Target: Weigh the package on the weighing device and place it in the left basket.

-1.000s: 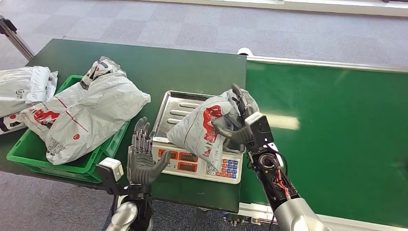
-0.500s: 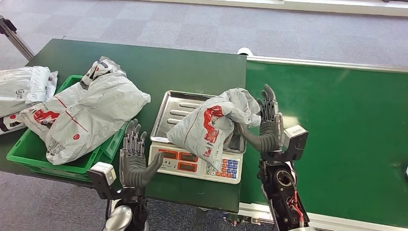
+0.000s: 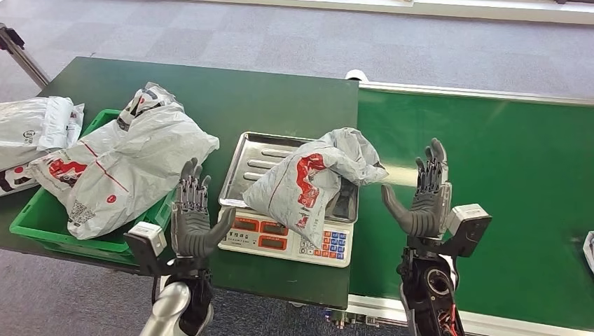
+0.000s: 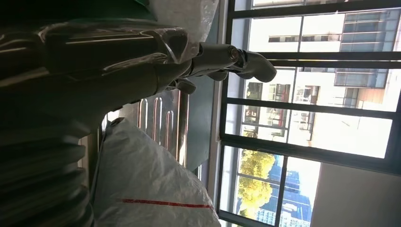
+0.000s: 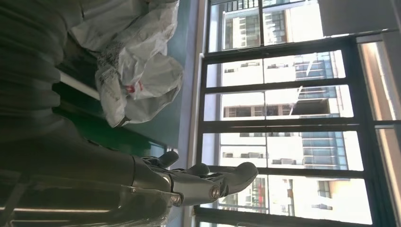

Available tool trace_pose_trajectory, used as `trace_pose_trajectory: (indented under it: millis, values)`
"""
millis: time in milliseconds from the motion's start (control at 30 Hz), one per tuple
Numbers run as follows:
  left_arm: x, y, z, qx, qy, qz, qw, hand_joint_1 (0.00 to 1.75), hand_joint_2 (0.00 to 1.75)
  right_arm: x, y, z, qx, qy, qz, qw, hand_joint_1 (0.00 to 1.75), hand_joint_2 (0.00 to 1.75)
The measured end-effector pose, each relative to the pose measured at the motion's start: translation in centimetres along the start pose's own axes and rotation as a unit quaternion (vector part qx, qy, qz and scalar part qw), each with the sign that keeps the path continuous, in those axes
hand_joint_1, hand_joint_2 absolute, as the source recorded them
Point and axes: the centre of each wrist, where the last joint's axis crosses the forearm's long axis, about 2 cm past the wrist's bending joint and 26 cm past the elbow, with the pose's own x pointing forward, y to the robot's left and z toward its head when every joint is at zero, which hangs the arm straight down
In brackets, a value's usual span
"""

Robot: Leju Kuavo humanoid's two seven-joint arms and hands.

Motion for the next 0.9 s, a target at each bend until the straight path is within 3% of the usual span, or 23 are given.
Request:
trace_pose_trajectory:
  millis: [333, 600, 767, 900]
  values:
    - [0.0, 0.9, -5.1, -0.042, -0.036, -0.087, 0.995, 0.00, 1.75, -1.6, -1.5, 2.3, -0.015, 0.116, 0.079, 0.990, 0.00, 1.75]
    - [0.0, 1.4, -6.4, -0.052, -0.038, -0.131, 0.989, 0.00, 1.75, -2.4, -1.8, 3.7, -0.007, 0.151, 0.083, 0.985, 0.00, 1.75]
    - [0.2, 2.0, -8.0, -0.114, -0.042, -0.249, 0.961, 0.00, 1.75, -2.7, -1.7, 4.9, 0.018, 0.156, 0.052, 0.986, 0.00, 1.75]
    - [0.0, 2.2, -9.1, -0.177, -0.016, -0.310, 0.934, 0.00, 1.75, -2.8, -1.7, 5.5, 0.027, 0.159, 0.040, 0.986, 0.00, 1.75]
